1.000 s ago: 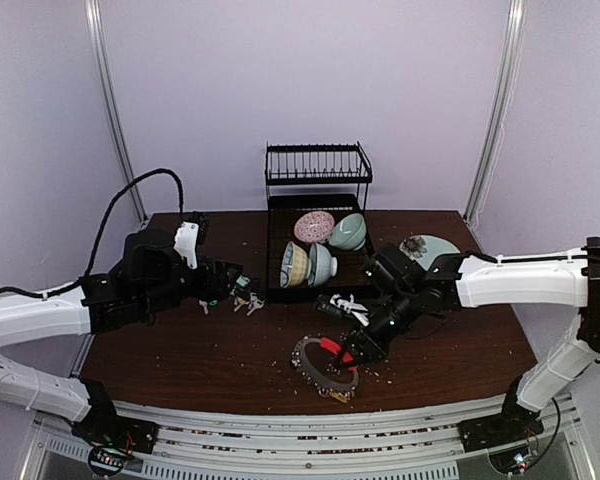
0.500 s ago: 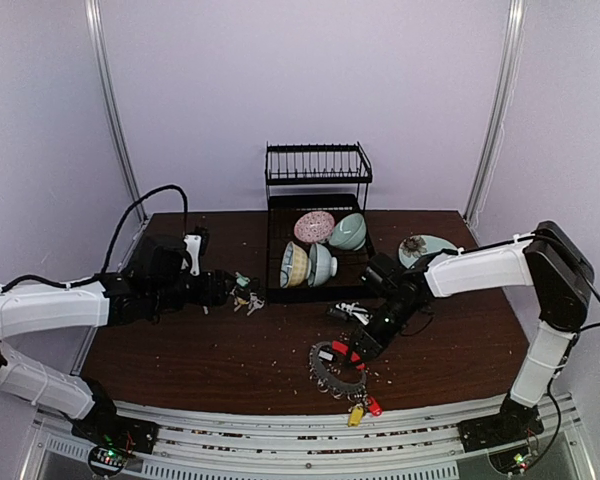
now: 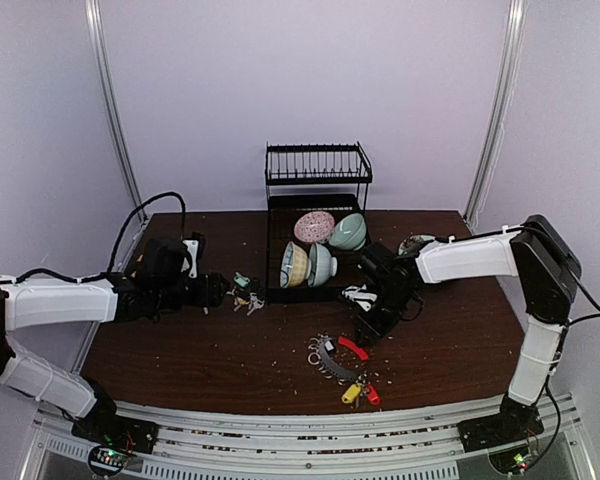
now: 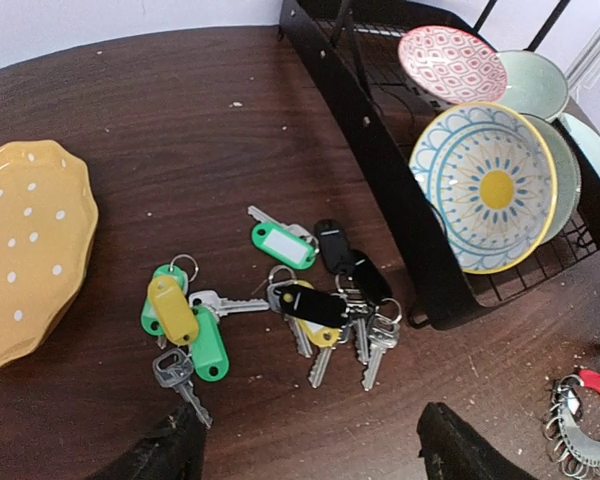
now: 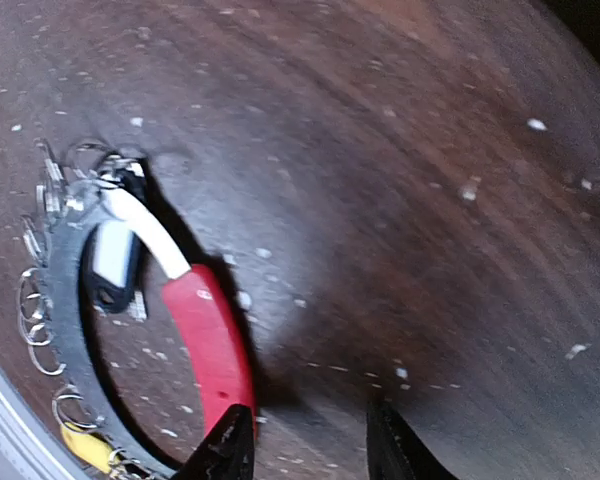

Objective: Put the keys on the keyring

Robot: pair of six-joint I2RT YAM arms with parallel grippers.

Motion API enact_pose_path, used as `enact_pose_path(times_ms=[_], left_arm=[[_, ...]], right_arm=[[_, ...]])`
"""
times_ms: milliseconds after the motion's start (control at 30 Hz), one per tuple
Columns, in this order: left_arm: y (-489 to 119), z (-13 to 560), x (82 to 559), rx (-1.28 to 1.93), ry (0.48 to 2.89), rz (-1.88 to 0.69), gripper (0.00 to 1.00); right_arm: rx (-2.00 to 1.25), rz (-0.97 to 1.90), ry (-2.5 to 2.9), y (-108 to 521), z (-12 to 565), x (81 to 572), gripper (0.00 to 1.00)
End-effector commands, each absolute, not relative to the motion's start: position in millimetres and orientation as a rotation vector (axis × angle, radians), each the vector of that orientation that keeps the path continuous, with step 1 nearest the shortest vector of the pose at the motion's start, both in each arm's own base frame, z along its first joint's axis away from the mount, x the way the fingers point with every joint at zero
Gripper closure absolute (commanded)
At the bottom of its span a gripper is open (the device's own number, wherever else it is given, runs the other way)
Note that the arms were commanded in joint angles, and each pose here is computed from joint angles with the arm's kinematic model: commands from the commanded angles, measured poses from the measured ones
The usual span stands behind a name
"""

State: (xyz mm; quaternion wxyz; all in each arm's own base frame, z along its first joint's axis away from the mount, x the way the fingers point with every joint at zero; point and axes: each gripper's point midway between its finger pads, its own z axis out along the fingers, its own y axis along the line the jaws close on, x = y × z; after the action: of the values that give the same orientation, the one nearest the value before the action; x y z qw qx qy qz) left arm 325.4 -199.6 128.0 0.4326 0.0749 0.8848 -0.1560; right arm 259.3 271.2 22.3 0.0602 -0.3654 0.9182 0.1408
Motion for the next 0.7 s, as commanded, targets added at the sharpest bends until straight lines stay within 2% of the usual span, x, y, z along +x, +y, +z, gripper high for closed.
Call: enact_pose_path(times_ms=[0, 133, 167, 233, 267, 433, 533, 667], left_arm=[[-194, 129, 354, 0.180, 2.187, -0.416, 0.24], [-179, 108, 389, 0.161, 2.255, -0.384, 0.29], [-178, 104, 397, 0.173, 2.272, -0.362, 0.33], [-181, 96, 412, 0.238, 2.303, -0.300, 0.52], [-183, 91, 418, 0.269, 2.322, -0.276, 0.57], [-190, 76, 420, 0.384, 2.403, -0.249, 0.70], [-194, 78, 417, 0.336, 2.387, -0.269, 0.66], [-188, 67, 417, 0.250, 2.392, -0.147, 0.60]], right_arm=[[-1.032, 0.196, 2.751, 245, 39, 276, 0.58], [-0.982, 0.236, 2.666, 248, 67, 281, 0.59], [-0.976, 0.247, 2.652, 249, 72, 281, 0.59], [-0.979, 0.275, 2.639, 251, 76, 279, 0.60], [-0.983, 0.292, 2.636, 252, 78, 277, 0.60], [-0.980, 0.276, 2.639, 247, 78, 274, 0.60], [-0.977, 0.284, 2.635, 248, 76, 275, 0.60], [-0.977, 0.309, 2.642, 253, 73, 275, 0.60]])
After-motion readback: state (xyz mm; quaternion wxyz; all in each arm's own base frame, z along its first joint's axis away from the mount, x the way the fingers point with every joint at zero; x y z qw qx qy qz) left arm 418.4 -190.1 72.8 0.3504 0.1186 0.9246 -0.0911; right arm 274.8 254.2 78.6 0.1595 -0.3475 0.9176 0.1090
